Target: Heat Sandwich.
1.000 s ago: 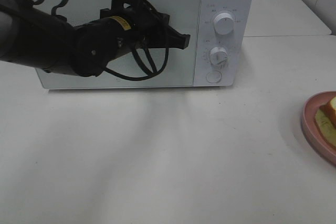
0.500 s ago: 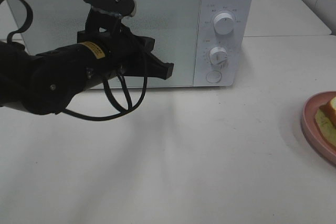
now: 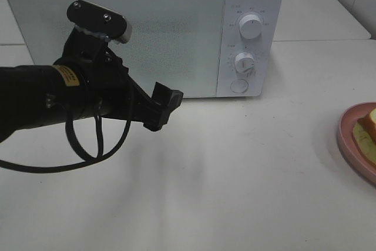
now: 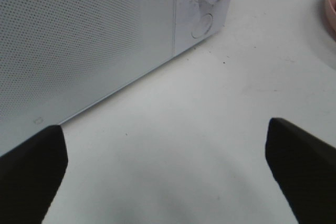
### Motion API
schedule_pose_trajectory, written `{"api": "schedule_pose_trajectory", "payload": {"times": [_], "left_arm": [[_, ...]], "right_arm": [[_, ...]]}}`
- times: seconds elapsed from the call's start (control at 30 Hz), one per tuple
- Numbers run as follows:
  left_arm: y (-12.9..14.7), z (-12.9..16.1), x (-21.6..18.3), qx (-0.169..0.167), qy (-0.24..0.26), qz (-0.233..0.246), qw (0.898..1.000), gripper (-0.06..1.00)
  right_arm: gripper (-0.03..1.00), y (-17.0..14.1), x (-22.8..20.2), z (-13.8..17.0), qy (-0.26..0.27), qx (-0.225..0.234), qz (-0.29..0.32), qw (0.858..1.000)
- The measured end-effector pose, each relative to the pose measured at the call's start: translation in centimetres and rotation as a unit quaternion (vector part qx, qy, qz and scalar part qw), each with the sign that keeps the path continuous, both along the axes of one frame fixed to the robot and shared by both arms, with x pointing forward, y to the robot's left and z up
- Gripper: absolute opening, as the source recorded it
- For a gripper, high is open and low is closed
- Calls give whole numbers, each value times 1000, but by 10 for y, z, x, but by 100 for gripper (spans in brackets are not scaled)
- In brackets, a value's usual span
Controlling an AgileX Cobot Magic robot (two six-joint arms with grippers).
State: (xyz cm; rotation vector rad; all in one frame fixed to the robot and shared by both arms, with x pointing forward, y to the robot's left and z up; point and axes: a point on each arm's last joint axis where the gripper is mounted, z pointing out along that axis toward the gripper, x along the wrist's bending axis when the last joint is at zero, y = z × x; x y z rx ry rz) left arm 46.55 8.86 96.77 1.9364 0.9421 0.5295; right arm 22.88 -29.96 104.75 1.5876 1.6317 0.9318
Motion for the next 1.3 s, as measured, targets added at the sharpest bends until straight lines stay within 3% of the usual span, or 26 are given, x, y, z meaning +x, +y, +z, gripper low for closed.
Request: {"api": "schedule_pose_trajectory", "payload": {"times": [0.2, 0.3, 0.37, 0.47, 0.53, 0.57, 0.63, 0.83, 0.87, 1.03, 1.3], "left_arm": [[6, 7, -13, 23, 53, -22, 998, 99], [21, 7, -17, 57, 123, -25, 991, 99], [25, 8, -16, 64, 140, -23, 988, 99], [47, 11, -11, 96, 228, -9, 969, 99], [52, 13, -9, 101, 244, -5, 964, 99], [65, 18, -5, 113, 279, 3, 954, 99], [79, 25, -3, 120, 308, 14, 943, 99], [115, 44, -1, 121, 349, 55, 928, 99], [132, 50, -1, 112, 358, 82, 923, 99], [165, 69, -9, 83, 352, 154, 920, 99], [192, 89, -45, 94, 336, 222, 911, 99]], "right_arm": [[76, 0, 0, 0, 0, 0, 0, 1000], [76, 0, 0, 0, 0, 0, 0, 1000], [76, 0, 0, 0, 0, 0, 0, 1000], [76, 0, 0, 0, 0, 0, 0, 1000], [76, 0, 0, 0, 0, 0, 0, 1000], [76, 0, 0, 0, 0, 0, 0, 1000], [76, 0, 0, 0, 0, 0, 0, 1000], [76, 0, 0, 0, 0, 0, 0, 1000], [76, 0, 0, 0, 0, 0, 0, 1000], [76, 0, 0, 0, 0, 0, 0, 1000], [76, 0, 0, 0, 0, 0, 0, 1000]]}}
